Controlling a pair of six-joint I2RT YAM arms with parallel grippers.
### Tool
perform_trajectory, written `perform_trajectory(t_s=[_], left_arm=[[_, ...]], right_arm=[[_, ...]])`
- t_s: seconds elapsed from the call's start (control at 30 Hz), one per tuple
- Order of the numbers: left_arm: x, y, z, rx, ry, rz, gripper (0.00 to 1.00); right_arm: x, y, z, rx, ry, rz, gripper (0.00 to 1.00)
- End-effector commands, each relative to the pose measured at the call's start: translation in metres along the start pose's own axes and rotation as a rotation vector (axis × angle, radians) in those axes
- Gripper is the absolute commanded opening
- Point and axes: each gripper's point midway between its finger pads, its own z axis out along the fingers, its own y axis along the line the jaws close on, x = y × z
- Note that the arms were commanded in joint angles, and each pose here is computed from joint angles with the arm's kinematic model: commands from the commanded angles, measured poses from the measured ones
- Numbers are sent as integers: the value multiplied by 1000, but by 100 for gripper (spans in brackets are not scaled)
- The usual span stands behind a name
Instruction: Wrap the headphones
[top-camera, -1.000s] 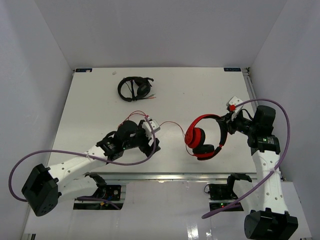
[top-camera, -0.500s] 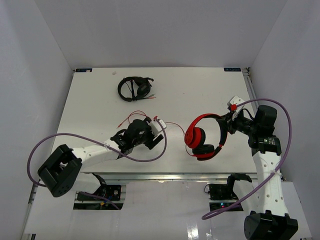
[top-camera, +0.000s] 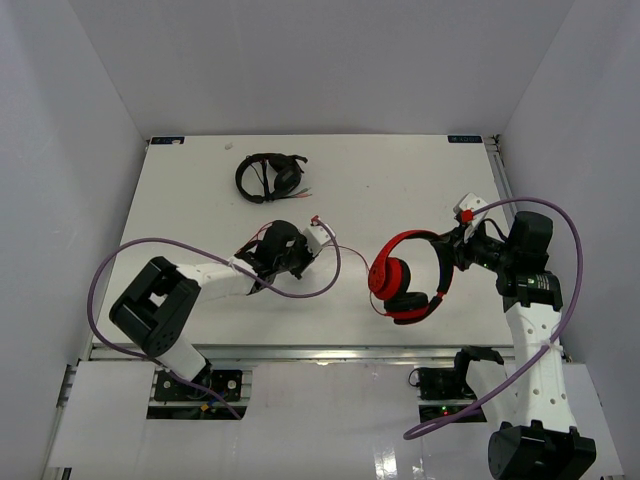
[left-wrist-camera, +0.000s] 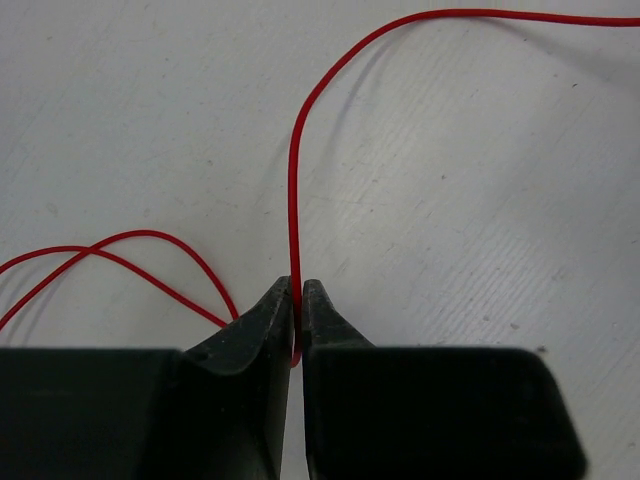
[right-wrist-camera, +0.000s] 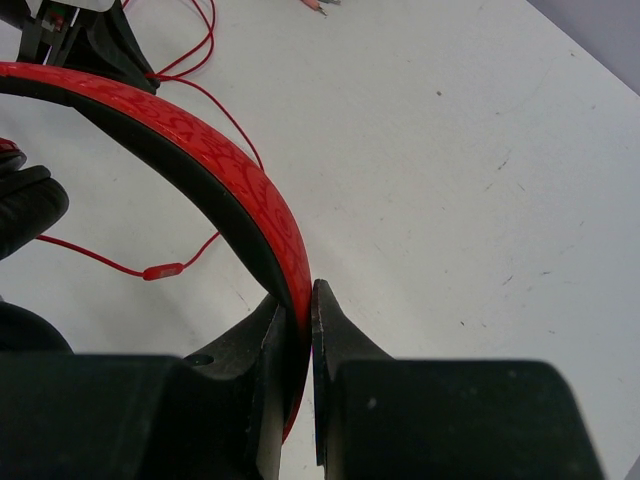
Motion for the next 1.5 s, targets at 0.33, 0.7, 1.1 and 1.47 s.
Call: perform_trajectory(t_s=[0.33, 0.7, 1.1, 1.47], left_arm=[[-18, -22, -10, 153, -54, 16, 0], [-55, 15, -42, 69, -54, 29, 0], [-208, 50, -105, 23, -242, -165, 0], [-250, 29, -153, 126, -313, -325, 0]], right_arm=[[-20, 14, -3, -67, -44, 73, 8], [-19, 52, -5, -225, 0, -70, 8], [24, 42, 44, -54, 199, -168, 8], [23, -12, 78, 224, 238, 1, 8]])
